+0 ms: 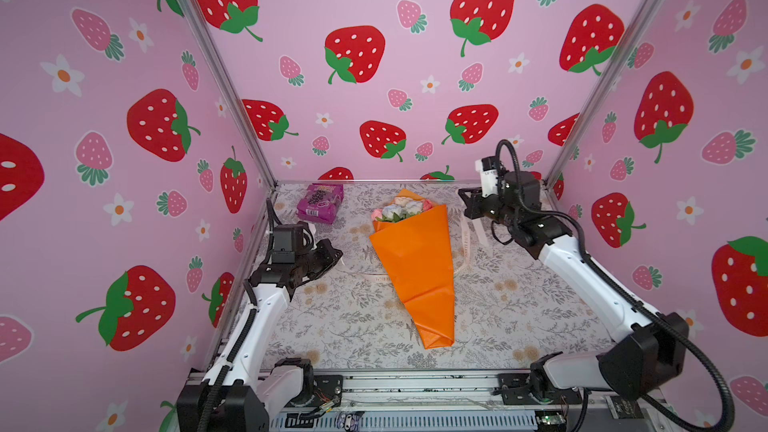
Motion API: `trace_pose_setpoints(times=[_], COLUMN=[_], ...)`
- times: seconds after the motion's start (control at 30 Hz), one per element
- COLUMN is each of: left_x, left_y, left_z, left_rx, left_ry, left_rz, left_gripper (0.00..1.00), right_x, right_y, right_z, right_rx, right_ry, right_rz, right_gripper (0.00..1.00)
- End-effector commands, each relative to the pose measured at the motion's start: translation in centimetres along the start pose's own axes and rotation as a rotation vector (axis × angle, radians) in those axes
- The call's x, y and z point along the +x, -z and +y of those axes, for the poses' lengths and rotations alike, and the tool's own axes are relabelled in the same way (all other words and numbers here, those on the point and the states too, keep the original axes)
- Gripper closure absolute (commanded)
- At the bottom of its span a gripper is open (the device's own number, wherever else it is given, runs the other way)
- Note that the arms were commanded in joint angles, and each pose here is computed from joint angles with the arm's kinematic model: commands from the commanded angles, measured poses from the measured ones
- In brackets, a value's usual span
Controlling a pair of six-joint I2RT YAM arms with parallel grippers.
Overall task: Tie the bouquet of fake flowers
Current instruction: 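Lift both ribbon ends up and over the cone's top with both grippers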
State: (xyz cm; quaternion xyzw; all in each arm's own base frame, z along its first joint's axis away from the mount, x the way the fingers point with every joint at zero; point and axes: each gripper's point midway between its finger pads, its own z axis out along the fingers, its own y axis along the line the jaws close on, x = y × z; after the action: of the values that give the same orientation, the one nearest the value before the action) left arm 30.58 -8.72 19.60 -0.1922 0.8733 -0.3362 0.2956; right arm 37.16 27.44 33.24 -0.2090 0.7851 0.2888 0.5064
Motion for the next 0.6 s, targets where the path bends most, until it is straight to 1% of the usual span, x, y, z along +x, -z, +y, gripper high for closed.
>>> trace_pose_setpoints(times=[0.0,0.07,0.17,0.3,0.4,0.57], left_x=[-1.3,-0.6,0.3,0.5,0.5,1.2], left_y=[1.2,0.7,-0.2,-0.1,0.1,-0.8], left_z=[-1.6,-1.3,-0.7,-0.9,-1.3,-0.6], left_rx=[0.011,0.012,0.002,0.017,0.034,0.015], left_ry=[-0.044,-0.027,-0.005,-0.008,-0.02,-0.008], left_rz=[-0.069,-0.037,0.001,-0.027,-0.045,-0.009], left_gripper=[1.0,1.0,1.0,1.0,1.0,1.0], right_x=[-2.6,-3.7,-4.9,-4.6,-4.5,-5.9], right_y=[-0.9,-1.4,-1.5,-2.2,-2.5,-1.6], right_z=[5.4,7.3,9.4,12.0,12.5,10.0], right_rx=[-0.092,-0.089,-0.143,-0.209,-0.19,-0.04], right_ry=[0.109,0.147,0.14,0.153,0.158,0.147], right_rz=[-0.058,-0.075,-0.102,-0.093,-0.083,-0.121], right_gripper=[1.0,1.0,1.0,1.0,1.0,1.0])
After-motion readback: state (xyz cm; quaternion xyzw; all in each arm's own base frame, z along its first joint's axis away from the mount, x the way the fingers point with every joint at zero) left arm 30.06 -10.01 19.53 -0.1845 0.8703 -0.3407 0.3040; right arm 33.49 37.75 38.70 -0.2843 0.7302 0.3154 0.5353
